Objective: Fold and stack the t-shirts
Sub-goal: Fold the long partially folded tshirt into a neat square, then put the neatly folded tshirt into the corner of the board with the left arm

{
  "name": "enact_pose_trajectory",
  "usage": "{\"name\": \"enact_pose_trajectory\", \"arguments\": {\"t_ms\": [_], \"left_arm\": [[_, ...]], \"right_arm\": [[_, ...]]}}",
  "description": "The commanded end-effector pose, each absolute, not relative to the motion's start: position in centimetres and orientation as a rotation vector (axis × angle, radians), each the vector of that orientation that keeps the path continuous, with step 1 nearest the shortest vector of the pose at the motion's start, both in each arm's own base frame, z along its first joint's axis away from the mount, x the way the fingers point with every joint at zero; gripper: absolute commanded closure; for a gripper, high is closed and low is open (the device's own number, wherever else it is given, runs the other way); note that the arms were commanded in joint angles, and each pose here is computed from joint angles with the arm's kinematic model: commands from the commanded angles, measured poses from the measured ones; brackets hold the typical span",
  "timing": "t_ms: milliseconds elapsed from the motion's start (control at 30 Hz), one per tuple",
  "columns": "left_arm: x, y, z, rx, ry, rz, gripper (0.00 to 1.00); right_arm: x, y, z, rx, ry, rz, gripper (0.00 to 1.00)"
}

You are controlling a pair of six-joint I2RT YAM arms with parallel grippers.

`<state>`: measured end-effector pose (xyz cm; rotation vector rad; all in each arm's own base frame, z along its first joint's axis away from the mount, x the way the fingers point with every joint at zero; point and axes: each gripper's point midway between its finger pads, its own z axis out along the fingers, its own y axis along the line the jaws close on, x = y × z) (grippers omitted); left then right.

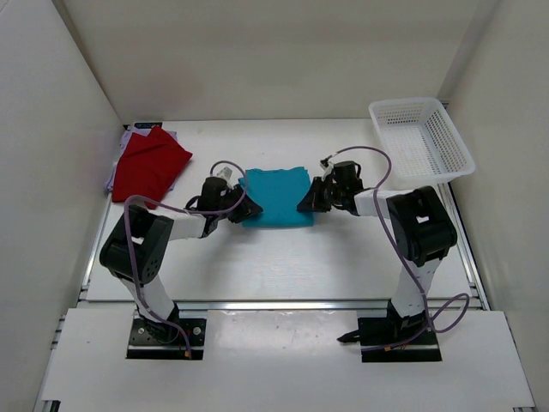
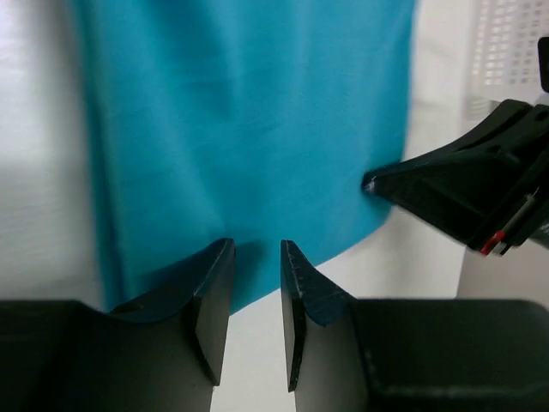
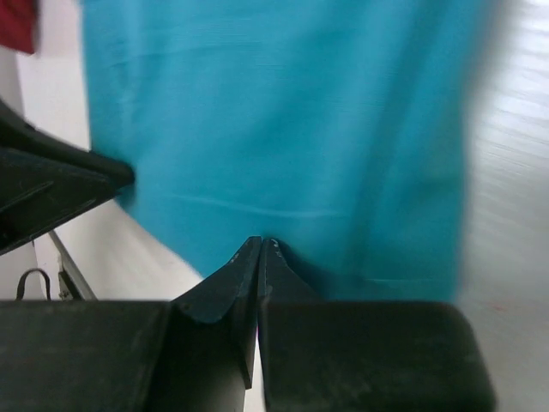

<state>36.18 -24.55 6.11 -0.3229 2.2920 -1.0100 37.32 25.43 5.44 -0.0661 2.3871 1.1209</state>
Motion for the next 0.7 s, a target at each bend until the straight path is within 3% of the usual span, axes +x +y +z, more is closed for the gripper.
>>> {"name": "enact_pose_trajectory", "arguments": {"t_ms": [0,200,400,467,533,667], "left_arm": [[36.0,-23.7,5.4,-0.358,2.246,-1.053,0.62],[33.2,-22.8,5.0,-0.393,2.255,-1.139,0.58],[33.2,-19.5,8.3,-0.401,2.148,-1.03,0.34],[33.4,-18.1,8.7,-0.421,2.136,-0.947,0.27],[34.5,-16.5,7.8,-0.434,2.155,-0.803,0.05],[35.9,-17.6,5.5,-0.416,2.234,-0.8,0.01]], "right_arm": [[38.8,24.2,4.3,-0.013,2.349,1.124,1.0],[38.9,23.4,3.7,0.01,2.372,1.096,1.0],[38.6,23.9,5.9,-0.04,2.323,1.133,1.0],[38.7,23.9,7.3,-0.05,2.292,1.12,0.96],[38.4,23.6,8.8,-0.031,2.251,1.126,0.85],[37.0,23.6,11.2,-0.045,2.186,1.128,0.69]]}}
